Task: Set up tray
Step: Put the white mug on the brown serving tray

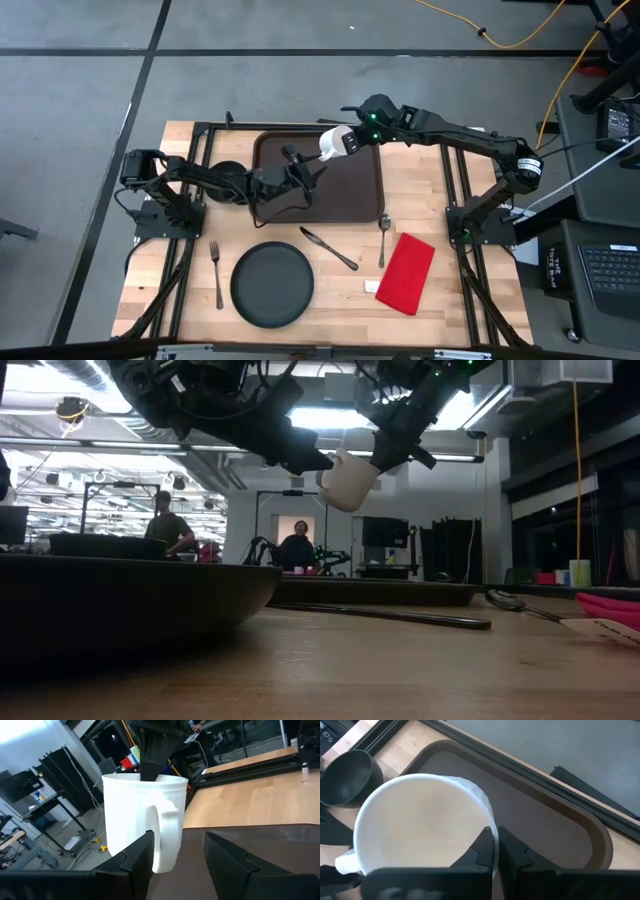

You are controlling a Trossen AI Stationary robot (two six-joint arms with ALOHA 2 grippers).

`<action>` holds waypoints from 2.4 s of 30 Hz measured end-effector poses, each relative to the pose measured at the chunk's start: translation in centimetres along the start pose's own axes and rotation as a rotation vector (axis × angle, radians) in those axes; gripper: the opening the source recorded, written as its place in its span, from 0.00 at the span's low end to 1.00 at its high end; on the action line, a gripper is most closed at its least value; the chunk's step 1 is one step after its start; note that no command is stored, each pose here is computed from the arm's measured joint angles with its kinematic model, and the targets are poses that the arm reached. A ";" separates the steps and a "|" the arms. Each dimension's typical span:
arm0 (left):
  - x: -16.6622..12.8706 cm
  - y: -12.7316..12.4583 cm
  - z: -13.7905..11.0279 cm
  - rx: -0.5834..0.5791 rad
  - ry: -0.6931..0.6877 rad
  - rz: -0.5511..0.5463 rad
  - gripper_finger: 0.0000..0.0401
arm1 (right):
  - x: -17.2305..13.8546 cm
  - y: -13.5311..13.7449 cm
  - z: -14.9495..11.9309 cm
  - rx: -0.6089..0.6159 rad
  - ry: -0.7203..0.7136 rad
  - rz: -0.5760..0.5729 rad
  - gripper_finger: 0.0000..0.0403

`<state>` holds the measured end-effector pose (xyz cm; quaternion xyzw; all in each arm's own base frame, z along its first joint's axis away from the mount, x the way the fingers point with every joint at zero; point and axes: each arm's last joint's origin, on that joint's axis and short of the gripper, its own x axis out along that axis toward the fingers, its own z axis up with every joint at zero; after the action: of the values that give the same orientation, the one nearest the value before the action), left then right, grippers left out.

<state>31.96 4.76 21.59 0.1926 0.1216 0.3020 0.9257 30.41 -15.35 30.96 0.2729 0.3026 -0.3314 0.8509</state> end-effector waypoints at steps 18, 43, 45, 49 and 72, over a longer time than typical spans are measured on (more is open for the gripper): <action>0.7 1.2 -0.2 -0.018 -0.018 0.006 0.33 | 0.0 0.1 0.1 0.001 -0.007 0.022 0.03; 0.9 1.6 -0.4 0.038 -0.010 0.027 0.10 | 0.0 0.2 0.2 -0.006 -0.005 0.058 0.14; 0.9 1.6 -0.4 0.041 -0.004 0.028 0.10 | 0.0 0.3 0.2 -0.026 -0.003 0.062 0.16; 0.9 1.5 -0.6 0.061 0.013 0.027 0.09 | -0.1 0.3 0.2 -0.057 -0.004 0.063 0.18; -0.5 -0.6 0.1 0.111 -0.011 -0.143 0.01 | -1.7 0.5 2.3 -0.193 -0.082 0.074 0.19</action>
<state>31.90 3.94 21.43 0.2362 0.1463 0.2268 0.9335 30.49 -15.89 33.83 0.1867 0.2877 -0.2802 0.8966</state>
